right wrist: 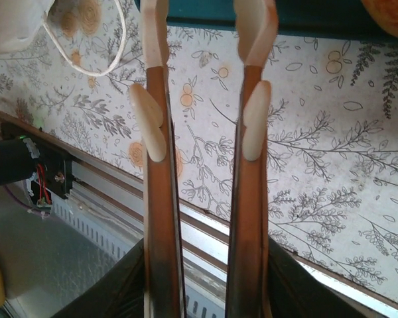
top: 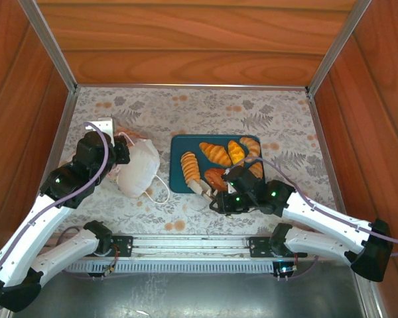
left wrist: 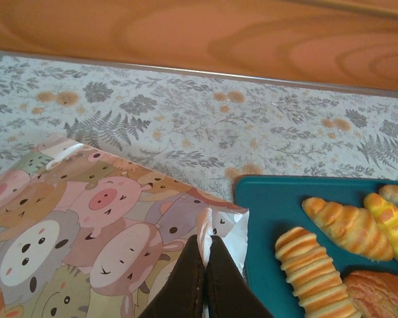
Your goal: Take the fake bread out of the paper bag
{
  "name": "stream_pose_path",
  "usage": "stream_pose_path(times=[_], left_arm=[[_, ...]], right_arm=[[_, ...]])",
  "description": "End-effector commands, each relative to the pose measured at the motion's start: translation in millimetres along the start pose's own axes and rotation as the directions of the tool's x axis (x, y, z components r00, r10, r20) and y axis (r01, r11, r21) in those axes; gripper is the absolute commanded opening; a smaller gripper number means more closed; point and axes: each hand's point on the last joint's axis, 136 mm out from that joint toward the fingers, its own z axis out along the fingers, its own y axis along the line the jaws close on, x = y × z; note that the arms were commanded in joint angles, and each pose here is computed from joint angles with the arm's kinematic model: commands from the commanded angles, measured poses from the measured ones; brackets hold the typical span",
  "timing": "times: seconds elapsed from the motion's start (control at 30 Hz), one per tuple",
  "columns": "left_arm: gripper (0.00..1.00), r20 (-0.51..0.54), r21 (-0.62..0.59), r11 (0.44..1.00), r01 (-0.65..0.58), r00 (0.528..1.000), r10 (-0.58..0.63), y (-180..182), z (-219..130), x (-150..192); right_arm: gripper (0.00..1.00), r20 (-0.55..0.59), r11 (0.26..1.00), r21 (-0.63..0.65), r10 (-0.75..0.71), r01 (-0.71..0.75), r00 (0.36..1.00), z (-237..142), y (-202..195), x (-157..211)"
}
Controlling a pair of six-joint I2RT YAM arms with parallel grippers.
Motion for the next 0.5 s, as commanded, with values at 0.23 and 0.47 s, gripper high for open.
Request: stream_pose_path(times=[0.23,0.47], left_arm=[[0.00,0.023,0.005,1.000,0.000,1.000,-0.001,-1.5,-5.5,-10.7],[0.00,0.027,0.004,1.000,0.001,1.000,-0.001,-0.2,-7.1,-10.4]], right_arm=[[0.44,0.004,0.999,0.005,-0.033,0.033,0.999,-29.0,7.8,0.3],[0.44,0.045,0.992,0.068,-0.112,0.109,0.993,-53.8,12.7,-11.8]])
